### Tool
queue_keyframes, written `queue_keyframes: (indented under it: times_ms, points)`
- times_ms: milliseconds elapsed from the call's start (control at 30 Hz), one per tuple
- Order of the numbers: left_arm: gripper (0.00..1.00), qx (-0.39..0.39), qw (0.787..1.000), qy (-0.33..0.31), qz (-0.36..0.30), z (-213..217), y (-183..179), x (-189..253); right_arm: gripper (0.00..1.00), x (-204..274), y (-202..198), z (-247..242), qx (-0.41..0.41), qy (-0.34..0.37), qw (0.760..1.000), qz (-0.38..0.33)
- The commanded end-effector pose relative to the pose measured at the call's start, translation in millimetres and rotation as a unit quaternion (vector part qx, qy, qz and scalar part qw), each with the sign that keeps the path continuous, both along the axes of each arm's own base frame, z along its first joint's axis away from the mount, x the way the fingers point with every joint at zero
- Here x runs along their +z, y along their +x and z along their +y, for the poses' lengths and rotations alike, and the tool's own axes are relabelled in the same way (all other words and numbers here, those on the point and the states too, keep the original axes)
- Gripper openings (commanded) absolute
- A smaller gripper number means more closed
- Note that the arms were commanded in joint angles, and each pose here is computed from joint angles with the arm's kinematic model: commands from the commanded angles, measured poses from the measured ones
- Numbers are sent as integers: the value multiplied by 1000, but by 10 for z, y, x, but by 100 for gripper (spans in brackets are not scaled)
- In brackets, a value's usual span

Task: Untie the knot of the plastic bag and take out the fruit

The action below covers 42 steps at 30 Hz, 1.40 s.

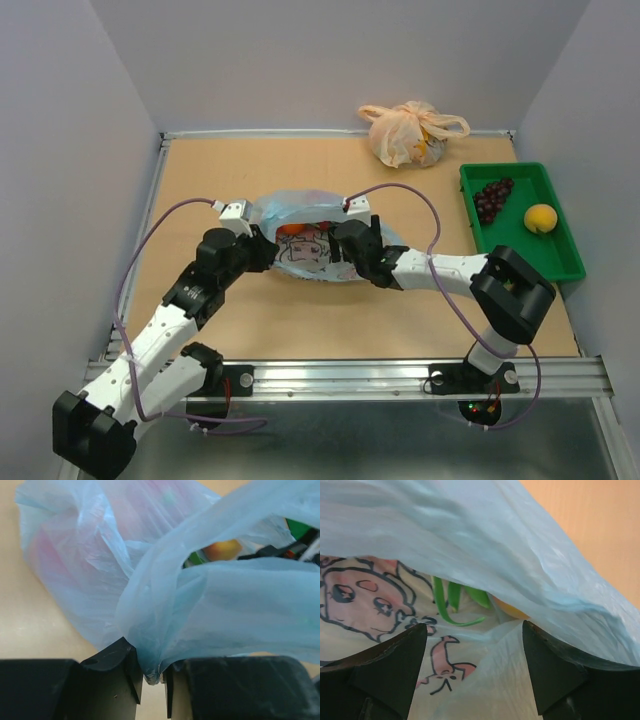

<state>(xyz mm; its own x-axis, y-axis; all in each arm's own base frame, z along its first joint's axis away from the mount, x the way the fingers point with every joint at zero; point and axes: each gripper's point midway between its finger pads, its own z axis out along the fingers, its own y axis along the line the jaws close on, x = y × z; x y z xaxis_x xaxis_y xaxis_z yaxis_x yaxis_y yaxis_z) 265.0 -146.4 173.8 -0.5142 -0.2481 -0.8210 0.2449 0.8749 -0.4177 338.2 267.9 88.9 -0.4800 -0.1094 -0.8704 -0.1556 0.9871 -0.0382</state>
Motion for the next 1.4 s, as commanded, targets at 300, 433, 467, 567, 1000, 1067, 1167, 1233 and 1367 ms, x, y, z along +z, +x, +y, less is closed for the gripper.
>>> queue_keyframes:
  times_ms: [300, 433, 467, 567, 1000, 1067, 1167, 1233, 1367]
  points:
    - [27, 42, 997, -57, -37, -302, -125, 166, 82, 427, 301, 532, 79, 51, 991, -98]
    - [27, 40, 997, -48, -34, -417, -158, 79, 81, 391, 392, 572, 82, 31, 990, -106]
    - [27, 41, 998, -45, -34, -425, -159, 66, 81, 362, 399, 577, 86, 26, 990, -104]
    - [27, 47, 997, -42, -35, -431, -147, 50, 76, 221, 413, 621, 105, 20, 990, -90]
    - [27, 54, 998, -28, -33, -415, -132, -32, 25, -146, 567, 603, 112, -10, 991, -75]
    - [26, 59, 997, -28, -34, -392, -131, -37, 9, -149, 555, 635, 120, -8, 990, -75]
    - [27, 69, 997, -22, -36, -357, -113, -37, 0, -65, 451, 727, 158, 14, 985, -71]
    - [26, 80, 996, -16, -38, -320, -91, -38, 0, 126, 329, 838, 198, 46, 976, -73]
    - [26, 102, 994, -4, -37, -270, -30, -58, 1, 368, 12, 979, 278, 86, 955, -54]
